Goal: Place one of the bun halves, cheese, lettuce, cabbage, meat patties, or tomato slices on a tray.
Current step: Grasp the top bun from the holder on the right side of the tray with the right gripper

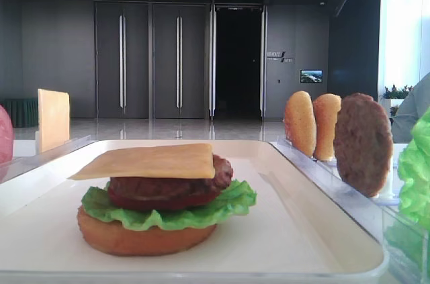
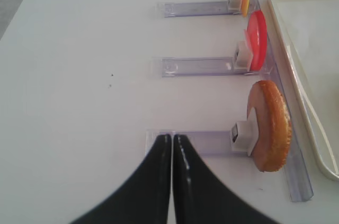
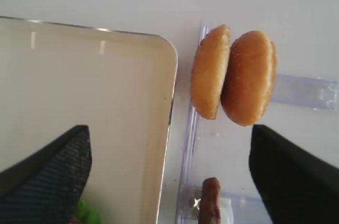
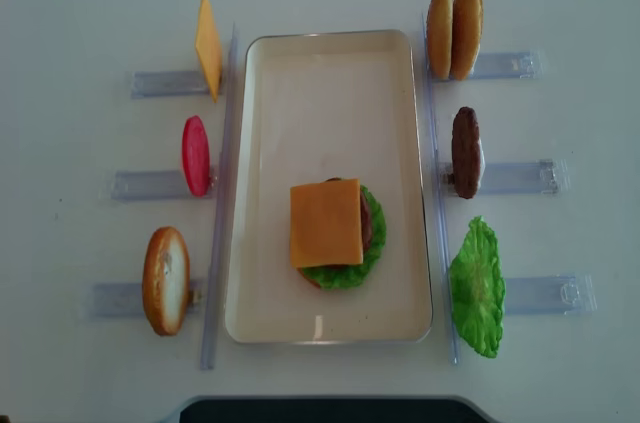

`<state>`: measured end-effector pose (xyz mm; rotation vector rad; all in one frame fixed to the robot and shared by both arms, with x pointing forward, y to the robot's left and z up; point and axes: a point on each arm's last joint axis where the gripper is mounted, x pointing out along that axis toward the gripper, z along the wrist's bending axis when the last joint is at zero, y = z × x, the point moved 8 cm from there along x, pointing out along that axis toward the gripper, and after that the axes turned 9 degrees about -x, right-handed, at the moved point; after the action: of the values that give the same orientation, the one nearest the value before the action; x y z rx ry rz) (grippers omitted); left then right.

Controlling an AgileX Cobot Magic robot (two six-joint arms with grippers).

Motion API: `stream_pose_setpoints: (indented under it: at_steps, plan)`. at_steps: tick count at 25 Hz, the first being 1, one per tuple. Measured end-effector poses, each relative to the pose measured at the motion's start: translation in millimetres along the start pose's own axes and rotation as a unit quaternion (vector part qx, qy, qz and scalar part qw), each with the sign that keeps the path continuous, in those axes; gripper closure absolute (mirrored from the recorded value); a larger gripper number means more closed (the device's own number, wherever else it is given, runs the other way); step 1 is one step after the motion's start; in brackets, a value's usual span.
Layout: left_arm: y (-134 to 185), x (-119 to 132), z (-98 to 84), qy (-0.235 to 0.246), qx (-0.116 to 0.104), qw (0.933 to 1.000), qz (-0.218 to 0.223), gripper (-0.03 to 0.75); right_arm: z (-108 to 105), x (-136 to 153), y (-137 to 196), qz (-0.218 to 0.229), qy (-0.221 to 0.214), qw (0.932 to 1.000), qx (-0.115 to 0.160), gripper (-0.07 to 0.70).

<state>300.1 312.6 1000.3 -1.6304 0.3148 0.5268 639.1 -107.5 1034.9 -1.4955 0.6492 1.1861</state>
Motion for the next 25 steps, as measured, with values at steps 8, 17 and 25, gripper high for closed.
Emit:
stream_pose_setpoints:
  at_steps: [8, 17, 25]
  plan:
    - [0.0, 0.0, 0.0, 0.0, 0.0, 1.0, 0.0, 0.722, 10.2, 26.4, -1.1, 0.022, -0.001, 0.9997, 0.013, 0.055]
    - [0.0, 0.0, 0.0, 0.0, 0.0, 1.0, 0.0, 0.722, 6.1, 41.6, 1.5, 0.037, 0.011, 0.9991, 0.016, 0.055]
    - [0.0, 0.0, 0.0, 0.0, 0.0, 1.0, 0.0, 0.722, 1.1, 48.9, 2.0, 0.043, 0.026, 0.9987, 0.012, 0.082]
